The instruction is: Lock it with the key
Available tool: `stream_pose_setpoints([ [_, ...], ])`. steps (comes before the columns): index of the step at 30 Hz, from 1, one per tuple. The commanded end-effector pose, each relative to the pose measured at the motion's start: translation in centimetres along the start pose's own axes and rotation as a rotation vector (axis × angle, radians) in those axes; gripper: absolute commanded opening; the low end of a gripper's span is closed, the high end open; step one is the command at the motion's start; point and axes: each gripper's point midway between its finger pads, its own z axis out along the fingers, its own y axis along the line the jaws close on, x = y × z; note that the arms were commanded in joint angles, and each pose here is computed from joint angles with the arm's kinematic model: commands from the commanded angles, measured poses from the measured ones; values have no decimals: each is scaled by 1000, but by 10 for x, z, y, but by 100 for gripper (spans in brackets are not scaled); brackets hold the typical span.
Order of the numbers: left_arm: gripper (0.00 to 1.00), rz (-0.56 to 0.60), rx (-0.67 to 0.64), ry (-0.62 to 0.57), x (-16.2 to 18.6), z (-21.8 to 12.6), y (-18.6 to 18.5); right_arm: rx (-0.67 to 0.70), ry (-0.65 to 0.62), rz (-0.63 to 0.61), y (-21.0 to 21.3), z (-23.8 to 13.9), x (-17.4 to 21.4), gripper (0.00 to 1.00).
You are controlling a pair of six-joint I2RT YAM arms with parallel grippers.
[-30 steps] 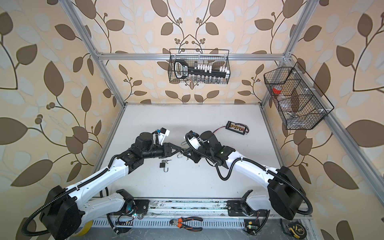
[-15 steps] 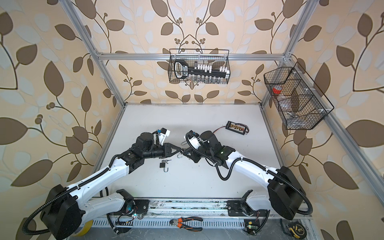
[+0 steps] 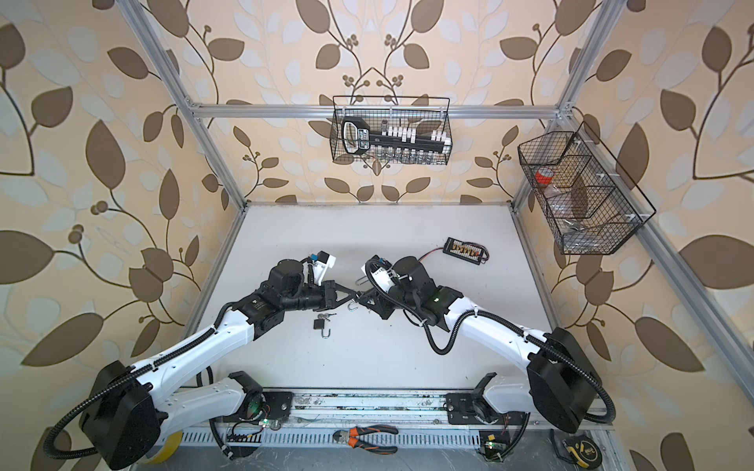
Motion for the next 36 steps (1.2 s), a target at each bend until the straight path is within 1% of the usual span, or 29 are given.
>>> stream_pose_setpoints([
  [1, 0, 66, 14, -60, -17, -10, -21, -1, -85, -26, 7, -14, -16, 18],
  [4, 0, 70, 30, -79, -23, -15, -31, 53, -177, -49, 5, -32, -30, 48],
  [6, 0, 74, 49, -89, -26, -18, -39, 105, -257, -69, 1, -47, -42, 63],
  [7, 0, 76, 60, -94, -28, -20, -43, 129, -307, -84, 1, -56, -49, 72],
  [8, 0, 79, 72, -101, -29, -22, -48, 154, -359, -91, -1, -65, -53, 86],
  [9, 0, 77, 84, -104, -31, -23, -51, 178, -403, -91, -4, -72, -57, 95],
  [10, 0, 77, 98, -107, -32, -24, -55, 194, -446, -97, -5, -79, -58, 99],
  [11, 0, 76, 113, -110, -33, -26, -60, 195, -463, -128, -3, -82, -56, 99],
  [14, 0, 76, 159, -119, -36, -30, -73, 161, -457, -188, 7, -86, -53, 97],
  [16, 0, 79, 187, -122, -38, -33, -81, 118, -463, -209, 15, -86, -52, 94],
  [17, 0, 81, 201, -125, -40, -34, -86, 99, -476, -217, 18, -87, -53, 90],
  [19, 0, 84, 219, -125, -41, -36, -91, 77, -499, -226, 22, -88, -56, 86],
  [22, 0, 88, 237, -127, -42, -39, -98, 72, -515, -235, 24, -86, -61, 83],
  [32, 0, 91, 250, -126, -40, -42, -100, 57, -473, -265, 27, -63, -68, 73],
  [36, 0, 88, 249, -127, -39, -43, -99, 52, -474, -268, 28, -59, -71, 66],
])
